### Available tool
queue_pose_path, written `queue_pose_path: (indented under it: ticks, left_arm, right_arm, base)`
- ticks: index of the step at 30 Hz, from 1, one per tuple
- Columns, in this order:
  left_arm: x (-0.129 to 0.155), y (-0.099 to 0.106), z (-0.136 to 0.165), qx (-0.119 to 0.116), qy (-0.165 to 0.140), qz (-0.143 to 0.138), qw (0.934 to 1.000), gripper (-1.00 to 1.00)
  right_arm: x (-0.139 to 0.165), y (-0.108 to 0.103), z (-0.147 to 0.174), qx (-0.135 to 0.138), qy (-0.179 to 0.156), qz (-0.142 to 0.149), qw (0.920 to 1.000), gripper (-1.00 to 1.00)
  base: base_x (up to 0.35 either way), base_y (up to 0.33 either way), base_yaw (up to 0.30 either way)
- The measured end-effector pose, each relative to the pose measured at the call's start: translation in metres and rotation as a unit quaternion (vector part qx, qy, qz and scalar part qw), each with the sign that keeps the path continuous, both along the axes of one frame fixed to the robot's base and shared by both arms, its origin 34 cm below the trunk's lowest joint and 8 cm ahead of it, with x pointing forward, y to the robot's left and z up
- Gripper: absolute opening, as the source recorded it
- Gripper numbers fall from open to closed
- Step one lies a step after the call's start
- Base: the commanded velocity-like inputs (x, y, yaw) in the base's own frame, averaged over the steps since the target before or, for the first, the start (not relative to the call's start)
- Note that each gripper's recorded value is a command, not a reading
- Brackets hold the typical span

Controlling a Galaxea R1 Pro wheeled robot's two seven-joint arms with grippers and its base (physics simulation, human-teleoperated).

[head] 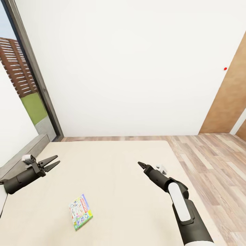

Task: Put all the toys in the child's room - the three board games (two on the bed and one on the table), the two jigsaw puzzles on the table, and the tennis ball on the table - inside the toy box on the table in the child's room.

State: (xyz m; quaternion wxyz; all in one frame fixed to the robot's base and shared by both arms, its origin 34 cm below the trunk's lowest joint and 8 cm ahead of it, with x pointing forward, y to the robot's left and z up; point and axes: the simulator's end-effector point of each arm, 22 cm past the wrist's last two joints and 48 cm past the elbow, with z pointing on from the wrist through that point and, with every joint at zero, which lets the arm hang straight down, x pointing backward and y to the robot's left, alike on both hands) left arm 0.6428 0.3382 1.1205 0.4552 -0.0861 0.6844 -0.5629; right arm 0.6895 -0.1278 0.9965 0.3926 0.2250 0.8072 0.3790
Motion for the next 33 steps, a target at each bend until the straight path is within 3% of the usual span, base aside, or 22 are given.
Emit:
queue_pose_path:
  ticks: [15,33]
  left_arm:
    - [0.0001,0.0028,0.0004,-0.001,0.0,0.003,1.0,1.0]
    - [0.0013,0.0046,-0.0039,0.005,0.008,0.008,0.9999,1.0]
  right_arm:
    - [-0.0001,0.0003,0.0001,0.001,0.0,0.001,1.0,1.0]
    - [0.0004,-0.0001,0.0025,0.001,-0.002,0.001,1.0,1.0]
  base:
    - [0.0,0.134,0.0]
    - [0.0,0.012,0.0]
